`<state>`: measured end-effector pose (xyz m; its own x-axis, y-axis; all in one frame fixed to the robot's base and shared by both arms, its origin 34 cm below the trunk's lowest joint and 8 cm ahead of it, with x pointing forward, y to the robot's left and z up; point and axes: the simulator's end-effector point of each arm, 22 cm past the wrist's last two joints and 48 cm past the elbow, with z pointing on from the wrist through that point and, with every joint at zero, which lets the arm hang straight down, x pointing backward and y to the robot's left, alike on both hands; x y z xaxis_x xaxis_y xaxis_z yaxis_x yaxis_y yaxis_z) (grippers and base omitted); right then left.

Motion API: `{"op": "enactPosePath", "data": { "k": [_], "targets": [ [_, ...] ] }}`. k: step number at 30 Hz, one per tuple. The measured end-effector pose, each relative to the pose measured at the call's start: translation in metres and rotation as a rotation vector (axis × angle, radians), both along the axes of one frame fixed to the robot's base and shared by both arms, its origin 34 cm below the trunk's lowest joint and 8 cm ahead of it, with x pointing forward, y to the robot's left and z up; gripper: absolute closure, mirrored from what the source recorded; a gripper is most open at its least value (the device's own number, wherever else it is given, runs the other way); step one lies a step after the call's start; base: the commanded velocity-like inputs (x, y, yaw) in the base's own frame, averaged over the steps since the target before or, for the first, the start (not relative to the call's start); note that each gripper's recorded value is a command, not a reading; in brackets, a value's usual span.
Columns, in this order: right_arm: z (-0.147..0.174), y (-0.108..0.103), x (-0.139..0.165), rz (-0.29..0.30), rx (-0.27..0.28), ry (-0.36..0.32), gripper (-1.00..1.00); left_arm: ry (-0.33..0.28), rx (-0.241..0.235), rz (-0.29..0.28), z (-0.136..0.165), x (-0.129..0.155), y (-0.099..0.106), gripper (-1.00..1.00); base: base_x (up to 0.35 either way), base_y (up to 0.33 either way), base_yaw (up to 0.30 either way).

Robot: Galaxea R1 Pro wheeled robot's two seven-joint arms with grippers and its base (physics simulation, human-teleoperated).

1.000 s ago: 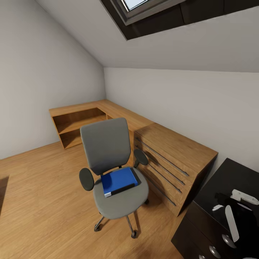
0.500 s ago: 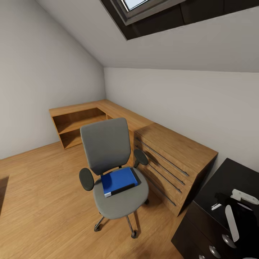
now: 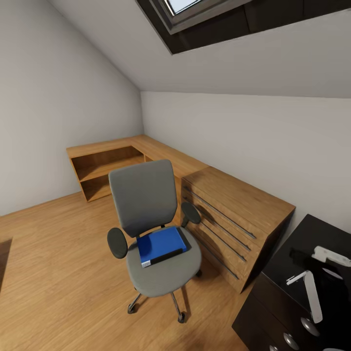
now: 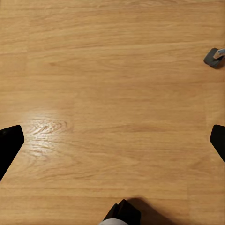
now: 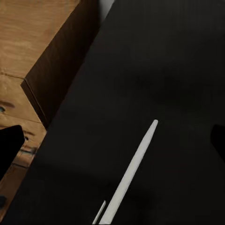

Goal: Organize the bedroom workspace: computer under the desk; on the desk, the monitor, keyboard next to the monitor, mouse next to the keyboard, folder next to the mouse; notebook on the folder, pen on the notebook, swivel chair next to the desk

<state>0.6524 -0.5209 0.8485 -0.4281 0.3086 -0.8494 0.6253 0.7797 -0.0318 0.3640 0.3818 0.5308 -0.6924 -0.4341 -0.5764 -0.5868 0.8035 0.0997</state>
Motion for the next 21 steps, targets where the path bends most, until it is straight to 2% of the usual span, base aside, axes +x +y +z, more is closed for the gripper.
{"op": "enactPosePath", "data": {
  "k": [7,15,16,21],
  "targets": [
    [0.030,0.039,0.013,0.028,0.017,-0.078,-1.00,0.001,-0.002,0.000,0.000,-0.001,-0.001,-1.00,0.000,0.000,0.061],
    [0.027,0.085,0.023,0.105,-0.009,-0.051,-1.00,0.004,-0.004,0.001,-0.001,-0.002,-0.002,-1.00,0.000,0.000,0.218],
    [0.022,0.099,0.024,0.127,-0.006,-0.042,-1.00,0.005,-0.004,0.000,-0.001,-0.002,-0.002,-1.00,0.000,0.000,0.260],
    [0.009,0.138,0.024,0.197,-0.001,-0.012,-1.00,0.010,-0.006,-0.003,-0.002,-0.004,-0.003,-1.00,0.000,0.000,0.269]
  ]
}}
